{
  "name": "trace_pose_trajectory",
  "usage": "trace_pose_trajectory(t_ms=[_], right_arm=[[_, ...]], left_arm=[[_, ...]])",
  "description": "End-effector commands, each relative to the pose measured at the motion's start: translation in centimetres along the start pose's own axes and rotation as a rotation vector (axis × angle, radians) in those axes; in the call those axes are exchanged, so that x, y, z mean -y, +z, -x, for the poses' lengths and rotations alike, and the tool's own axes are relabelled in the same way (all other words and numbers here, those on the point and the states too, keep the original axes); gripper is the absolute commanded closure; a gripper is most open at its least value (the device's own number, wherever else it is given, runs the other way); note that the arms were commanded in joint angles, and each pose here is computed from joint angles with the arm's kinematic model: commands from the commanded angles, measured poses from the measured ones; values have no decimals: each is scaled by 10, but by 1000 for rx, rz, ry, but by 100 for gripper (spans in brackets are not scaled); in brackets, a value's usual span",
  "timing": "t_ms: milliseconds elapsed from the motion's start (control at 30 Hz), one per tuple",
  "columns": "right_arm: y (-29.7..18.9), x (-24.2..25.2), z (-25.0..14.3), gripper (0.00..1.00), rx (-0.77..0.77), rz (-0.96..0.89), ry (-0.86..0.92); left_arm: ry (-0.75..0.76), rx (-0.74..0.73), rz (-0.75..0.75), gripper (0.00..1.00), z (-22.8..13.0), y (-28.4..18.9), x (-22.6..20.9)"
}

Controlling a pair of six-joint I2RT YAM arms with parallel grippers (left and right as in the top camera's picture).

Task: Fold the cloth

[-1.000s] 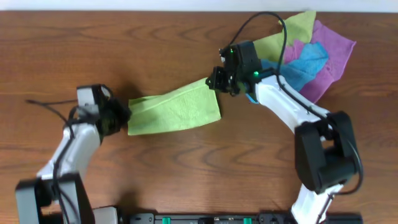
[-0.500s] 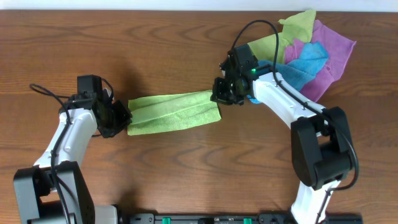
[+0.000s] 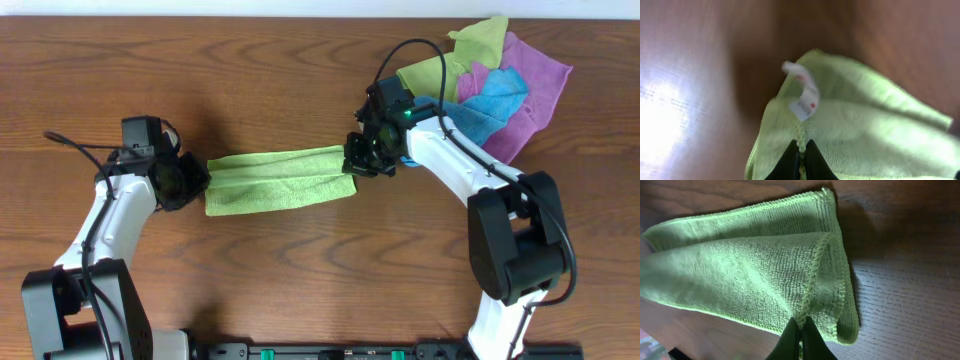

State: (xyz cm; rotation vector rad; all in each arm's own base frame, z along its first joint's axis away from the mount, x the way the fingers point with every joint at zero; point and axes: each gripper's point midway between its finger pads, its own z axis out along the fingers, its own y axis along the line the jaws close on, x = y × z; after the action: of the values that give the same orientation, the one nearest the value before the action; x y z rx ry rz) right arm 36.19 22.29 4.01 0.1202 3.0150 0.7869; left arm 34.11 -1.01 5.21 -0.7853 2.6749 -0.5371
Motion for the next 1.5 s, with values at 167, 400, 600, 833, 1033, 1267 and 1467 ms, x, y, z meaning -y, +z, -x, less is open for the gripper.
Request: trace_pose_trajectory(t_ms=[167, 400, 600, 833, 1033, 1267, 1467], right_arm=[[-2, 2, 1, 98, -7, -8, -6], [-3, 6, -2, 98, -15, -30, 3], [-3, 12, -5, 94, -24, -58, 12], [-7, 17, -5, 30, -28, -63, 29], [-40, 10, 23, 98, 66, -19, 37], [-40, -14, 38, 98, 200, -114, -206], [-10, -16, 27, 98, 169, -195, -275]], left_arm=[[52, 101, -43, 94, 27, 0, 12], [33, 9, -58, 94, 15, 26, 7], [33, -36, -33, 94, 4, 29, 0], [25, -88, -36, 30, -7, 25, 0], [108, -41, -81, 61, 0, -9, 21], [184, 38, 24, 94, 5, -11, 21], [242, -26, 57, 94, -11, 27, 28]])
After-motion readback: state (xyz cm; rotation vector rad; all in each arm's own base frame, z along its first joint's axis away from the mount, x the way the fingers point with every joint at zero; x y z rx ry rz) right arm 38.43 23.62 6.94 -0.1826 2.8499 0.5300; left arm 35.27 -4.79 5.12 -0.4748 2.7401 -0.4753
